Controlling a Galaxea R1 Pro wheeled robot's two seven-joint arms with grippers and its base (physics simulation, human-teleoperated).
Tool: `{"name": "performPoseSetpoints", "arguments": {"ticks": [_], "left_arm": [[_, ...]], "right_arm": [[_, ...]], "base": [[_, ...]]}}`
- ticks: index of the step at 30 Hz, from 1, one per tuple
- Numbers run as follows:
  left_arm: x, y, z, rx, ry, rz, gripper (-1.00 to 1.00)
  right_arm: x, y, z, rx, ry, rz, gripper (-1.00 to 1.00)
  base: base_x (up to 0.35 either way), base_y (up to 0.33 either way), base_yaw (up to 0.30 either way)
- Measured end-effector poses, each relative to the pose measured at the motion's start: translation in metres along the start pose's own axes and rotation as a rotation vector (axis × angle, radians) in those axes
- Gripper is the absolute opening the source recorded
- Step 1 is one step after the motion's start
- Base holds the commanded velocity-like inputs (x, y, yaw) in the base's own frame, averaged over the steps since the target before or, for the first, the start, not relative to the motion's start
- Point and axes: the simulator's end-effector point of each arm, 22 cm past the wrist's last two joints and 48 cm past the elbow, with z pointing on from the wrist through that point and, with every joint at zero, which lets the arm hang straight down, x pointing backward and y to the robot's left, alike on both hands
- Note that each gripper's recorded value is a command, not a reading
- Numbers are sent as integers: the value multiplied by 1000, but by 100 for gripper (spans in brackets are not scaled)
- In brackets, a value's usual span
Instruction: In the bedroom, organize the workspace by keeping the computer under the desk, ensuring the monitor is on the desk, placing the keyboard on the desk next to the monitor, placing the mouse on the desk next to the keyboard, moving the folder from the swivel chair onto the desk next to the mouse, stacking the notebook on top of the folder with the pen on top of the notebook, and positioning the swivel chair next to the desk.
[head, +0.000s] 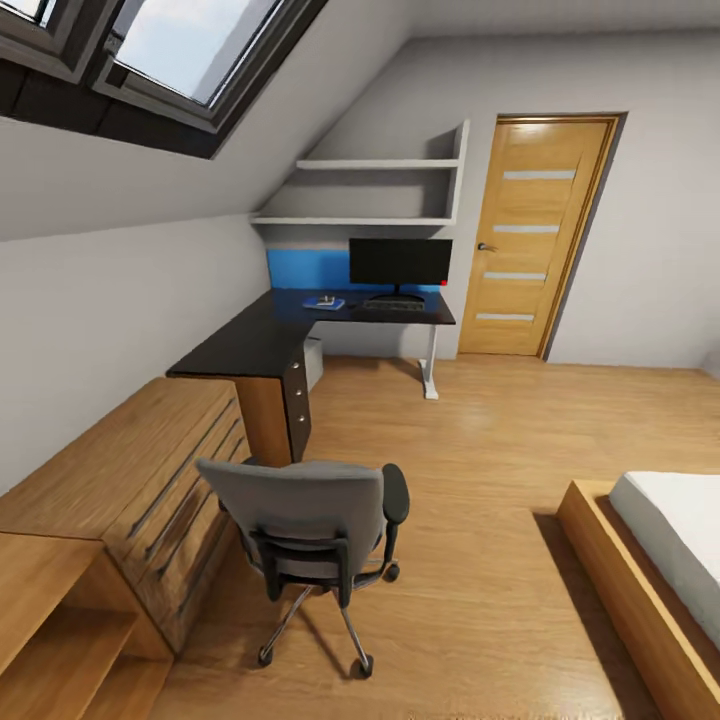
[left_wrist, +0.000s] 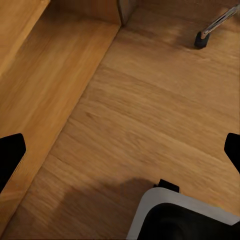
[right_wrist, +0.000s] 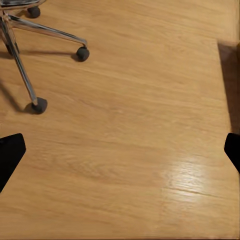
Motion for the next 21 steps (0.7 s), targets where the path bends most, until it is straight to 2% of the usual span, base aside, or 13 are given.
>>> {"name": "performPoseSetpoints", "arguments": {"ticks": [7,21], "left_arm": [[2,0,0,0,5,2,100],[3,1,-1,-1,9,4,100]], "right_arm": [[2,0,0,0,6,0,100],[3,0,-1,2,10,1,100]], "base": [[0,53,-213],[0,235,-18]]}}
